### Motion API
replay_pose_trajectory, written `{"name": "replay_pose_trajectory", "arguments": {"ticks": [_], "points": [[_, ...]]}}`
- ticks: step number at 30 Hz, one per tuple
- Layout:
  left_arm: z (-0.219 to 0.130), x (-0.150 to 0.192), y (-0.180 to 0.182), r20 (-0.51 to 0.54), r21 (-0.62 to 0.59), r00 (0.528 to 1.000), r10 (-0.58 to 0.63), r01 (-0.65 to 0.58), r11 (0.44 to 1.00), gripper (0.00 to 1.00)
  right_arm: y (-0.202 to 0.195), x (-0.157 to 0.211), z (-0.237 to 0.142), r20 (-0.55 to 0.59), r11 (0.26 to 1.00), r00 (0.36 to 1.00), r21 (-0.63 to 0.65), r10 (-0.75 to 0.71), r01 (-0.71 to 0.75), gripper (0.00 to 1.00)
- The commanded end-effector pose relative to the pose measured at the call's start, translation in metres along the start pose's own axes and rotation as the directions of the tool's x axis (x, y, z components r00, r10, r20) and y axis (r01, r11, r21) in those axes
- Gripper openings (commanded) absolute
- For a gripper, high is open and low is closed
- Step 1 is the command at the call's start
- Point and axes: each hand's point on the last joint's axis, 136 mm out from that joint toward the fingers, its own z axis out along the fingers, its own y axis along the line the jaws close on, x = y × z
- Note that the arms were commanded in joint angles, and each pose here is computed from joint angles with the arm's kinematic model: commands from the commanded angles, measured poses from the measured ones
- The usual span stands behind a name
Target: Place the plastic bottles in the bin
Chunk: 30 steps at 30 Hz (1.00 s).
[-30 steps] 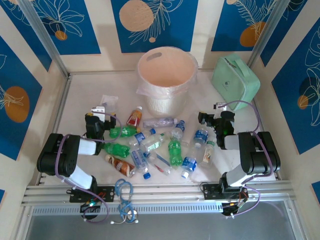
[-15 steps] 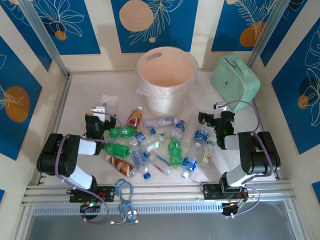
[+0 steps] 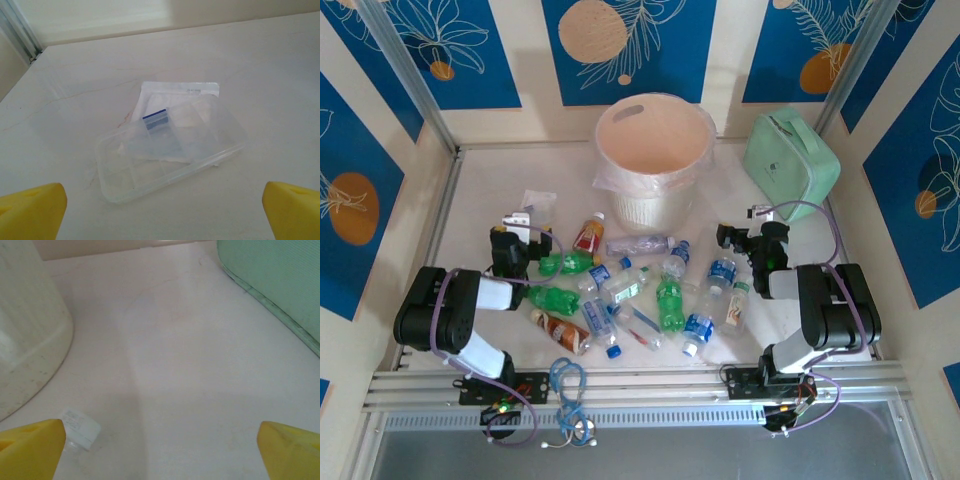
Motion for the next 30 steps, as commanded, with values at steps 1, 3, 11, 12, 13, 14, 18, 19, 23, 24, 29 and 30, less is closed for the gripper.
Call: {"name": "replay_pose_trajectory", "arguments": {"ticks": [1, 3, 11, 12, 13, 14, 18, 19, 23, 24, 29, 30], "points": [[-0.010, -0.030, 0.021, 0.010, -0.111, 1.000, -0.024, 0.025, 0.994, 1.00, -0.019, -0.061, -0.024, 0.003, 0.973, 0.998, 0.221, 0.066, -0.065, 0.99], [-0.030, -0.060, 0.054, 0.017, -0.314, 0.992, -0.123, 0.123, 0.941, 1.00, -0.031, -0.091, -0.072, -0.061, 0.885, 0.933, 0.345, 0.354, -0.313, 0.99], [-0.095, -0.118, -0.013, -0.180, -0.014, 0.827, -0.533, 0.540, 0.842, 0.83, -0.017, -0.039, -0.187, -0.241, 0.696, 0.682, 0.477, 0.690, -0.536, 0.99], [-0.103, -0.119, -0.029, -0.219, 0.021, 0.830, -0.513, 0.529, 0.848, 0.83, -0.012, -0.036, -0.203, -0.275, 0.708, 0.682, 0.495, 0.677, -0.504, 0.99], [-0.110, -0.119, -0.042, -0.246, 0.053, 0.838, -0.487, 0.513, 0.857, 0.83, -0.006, -0.034, -0.213, -0.314, 0.725, 0.681, 0.500, 0.661, -0.473, 0.99], [-0.118, -0.118, -0.059, -0.276, 0.092, 0.850, -0.449, 0.489, 0.868, 0.83, 0.002, -0.031, -0.222, -0.367, 0.751, 0.679, 0.499, 0.635, -0.432, 0.99], [-0.143, -0.117, -0.108, -0.336, 0.228, 0.874, -0.351, 0.437, 0.870, 0.84, 0.018, -0.007, -0.243, -0.557, 0.795, 0.595, 0.549, 0.579, -0.259, 0.96], [-0.147, -0.118, -0.115, -0.344, 0.250, 0.875, -0.341, 0.435, 0.865, 0.84, 0.019, -0.001, -0.245, -0.580, 0.791, 0.569, 0.567, 0.582, -0.231, 0.95], [-0.154, -0.124, -0.129, -0.372, 0.290, 0.862, -0.344, 0.460, 0.839, 0.84, 0.039, 0.029, -0.248, -0.673, 0.799, 0.458, 0.577, 0.581, -0.167, 0.86], [-0.154, -0.126, -0.131, -0.376, 0.295, 0.858, -0.350, 0.469, 0.833, 0.83, 0.041, 0.035, -0.251, -0.681, 0.798, 0.449, 0.587, 0.578, -0.136, 0.86], [-0.153, -0.129, -0.135, -0.378, 0.306, 0.855, -0.355, 0.478, 0.824, 0.84, 0.058, 0.072, -0.246, -0.746, 0.820, 0.366, 0.564, 0.557, -0.098, 0.86], [-0.152, -0.130, -0.136, -0.379, 0.307, 0.853, -0.358, 0.481, 0.821, 0.84, 0.058, 0.080, -0.245, -0.754, 0.819, 0.346, 0.566, 0.559, -0.091, 0.86]]}}
